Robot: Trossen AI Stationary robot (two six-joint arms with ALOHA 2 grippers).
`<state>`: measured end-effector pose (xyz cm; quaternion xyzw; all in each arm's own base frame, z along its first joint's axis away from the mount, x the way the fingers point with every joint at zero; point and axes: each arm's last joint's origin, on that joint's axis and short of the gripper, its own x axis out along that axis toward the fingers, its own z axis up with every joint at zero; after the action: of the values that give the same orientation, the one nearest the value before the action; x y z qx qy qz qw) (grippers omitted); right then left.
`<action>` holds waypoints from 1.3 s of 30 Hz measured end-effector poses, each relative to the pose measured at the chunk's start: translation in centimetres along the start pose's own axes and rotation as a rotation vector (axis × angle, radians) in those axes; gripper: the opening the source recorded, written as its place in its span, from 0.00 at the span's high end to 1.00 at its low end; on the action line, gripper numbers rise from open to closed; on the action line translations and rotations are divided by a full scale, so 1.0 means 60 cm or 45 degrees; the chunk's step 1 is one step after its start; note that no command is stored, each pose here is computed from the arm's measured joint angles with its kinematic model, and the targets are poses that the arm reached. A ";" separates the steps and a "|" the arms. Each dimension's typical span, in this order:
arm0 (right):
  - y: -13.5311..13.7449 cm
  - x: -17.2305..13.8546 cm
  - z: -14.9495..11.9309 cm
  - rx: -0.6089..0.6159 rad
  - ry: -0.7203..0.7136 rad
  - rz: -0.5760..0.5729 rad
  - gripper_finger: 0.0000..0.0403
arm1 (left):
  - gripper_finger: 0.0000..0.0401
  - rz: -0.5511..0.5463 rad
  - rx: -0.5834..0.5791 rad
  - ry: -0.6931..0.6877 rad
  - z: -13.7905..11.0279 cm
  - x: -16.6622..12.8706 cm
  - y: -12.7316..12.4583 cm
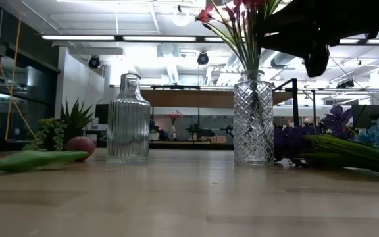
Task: Pick and place flowers into a vace then onto a shelf
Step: Put the orange flowers into the right transparent vase, then put the red tulip into the right transparent vase
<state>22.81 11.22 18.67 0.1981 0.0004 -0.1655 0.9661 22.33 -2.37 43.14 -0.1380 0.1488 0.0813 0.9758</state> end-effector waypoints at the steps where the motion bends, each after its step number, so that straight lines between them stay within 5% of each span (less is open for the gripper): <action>1: 0.001 -0.001 0.000 0.000 0.001 0.003 0.69 | 0.66 0.000 0.000 0.000 0.000 0.000 0.000; 19: 0.011 -0.016 -0.012 -0.034 0.060 0.053 0.56 | 0.66 0.000 0.000 0.001 0.000 0.000 0.000; 39: 0.023 -0.035 -0.027 -0.013 0.148 0.135 0.59 | 0.66 -0.010 -0.002 -0.002 0.001 0.000 -0.001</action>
<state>21.37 13.67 17.85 0.2022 0.0468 -0.1022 0.9729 22.35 -2.39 43.18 -0.1393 0.1473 0.0776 0.9762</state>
